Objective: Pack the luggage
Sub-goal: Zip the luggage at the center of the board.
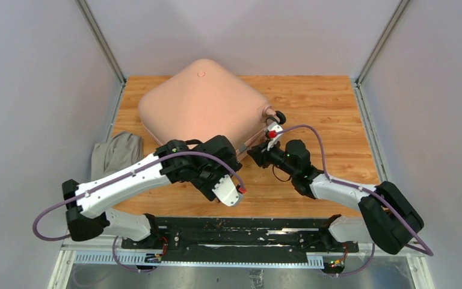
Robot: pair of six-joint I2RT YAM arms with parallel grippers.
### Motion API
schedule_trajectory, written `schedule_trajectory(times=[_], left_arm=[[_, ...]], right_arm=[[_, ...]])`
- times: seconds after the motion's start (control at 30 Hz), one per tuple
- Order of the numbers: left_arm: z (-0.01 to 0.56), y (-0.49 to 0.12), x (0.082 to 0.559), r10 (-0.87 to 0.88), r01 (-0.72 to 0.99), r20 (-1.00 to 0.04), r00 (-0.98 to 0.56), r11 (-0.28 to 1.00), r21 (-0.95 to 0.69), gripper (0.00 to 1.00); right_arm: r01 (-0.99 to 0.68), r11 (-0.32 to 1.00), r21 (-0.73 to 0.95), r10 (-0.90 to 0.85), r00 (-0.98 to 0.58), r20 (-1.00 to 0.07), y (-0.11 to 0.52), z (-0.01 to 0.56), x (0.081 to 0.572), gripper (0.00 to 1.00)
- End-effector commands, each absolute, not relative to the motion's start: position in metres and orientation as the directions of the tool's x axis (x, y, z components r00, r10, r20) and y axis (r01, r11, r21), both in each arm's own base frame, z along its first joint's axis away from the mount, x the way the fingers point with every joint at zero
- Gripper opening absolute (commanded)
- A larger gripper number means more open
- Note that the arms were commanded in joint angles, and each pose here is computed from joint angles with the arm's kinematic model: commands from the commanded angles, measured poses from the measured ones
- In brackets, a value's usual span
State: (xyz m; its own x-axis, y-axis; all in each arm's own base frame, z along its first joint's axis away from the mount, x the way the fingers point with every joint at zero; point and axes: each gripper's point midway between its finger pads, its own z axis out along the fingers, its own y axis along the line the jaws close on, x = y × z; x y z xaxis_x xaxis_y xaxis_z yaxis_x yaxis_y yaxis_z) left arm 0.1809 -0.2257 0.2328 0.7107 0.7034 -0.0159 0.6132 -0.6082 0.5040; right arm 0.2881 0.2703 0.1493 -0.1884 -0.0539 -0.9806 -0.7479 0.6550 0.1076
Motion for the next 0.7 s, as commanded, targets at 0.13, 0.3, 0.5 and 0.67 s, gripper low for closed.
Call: schedule_trajectory(times=[0.13, 0.3, 0.5, 0.67], left_arm=[[0.195, -0.231, 0.189, 0.721, 0.678, -0.009, 0.693, -0.647, 0.349, 0.89], [0.187, -0.233, 0.195, 0.754, 0.715, -0.011, 0.657, -0.618, 0.327, 0.68], [0.206, -0.233, 0.205, 0.784, 0.719, 0.011, 0.620, -0.575, 0.390, 0.13], [0.250, -0.248, 0.216, 0.783, 0.682, -0.024, 0.622, -0.526, 0.508, 0.00]], right_arm=[[-0.731, 0.658, 0.182, 0.026, -0.219, -0.975, 0.246, 0.151, 0.274, 0.48], [-0.732, 0.653, 0.195, 0.021, -0.239, -0.971, 0.240, 0.139, 0.272, 0.54], [-0.765, 0.617, 0.184, 0.028, -0.213, -0.977, 0.255, 0.149, 0.285, 0.56], [-0.778, 0.603, 0.176, 0.037, -0.193, -0.981, 0.266, 0.156, 0.300, 0.55]])
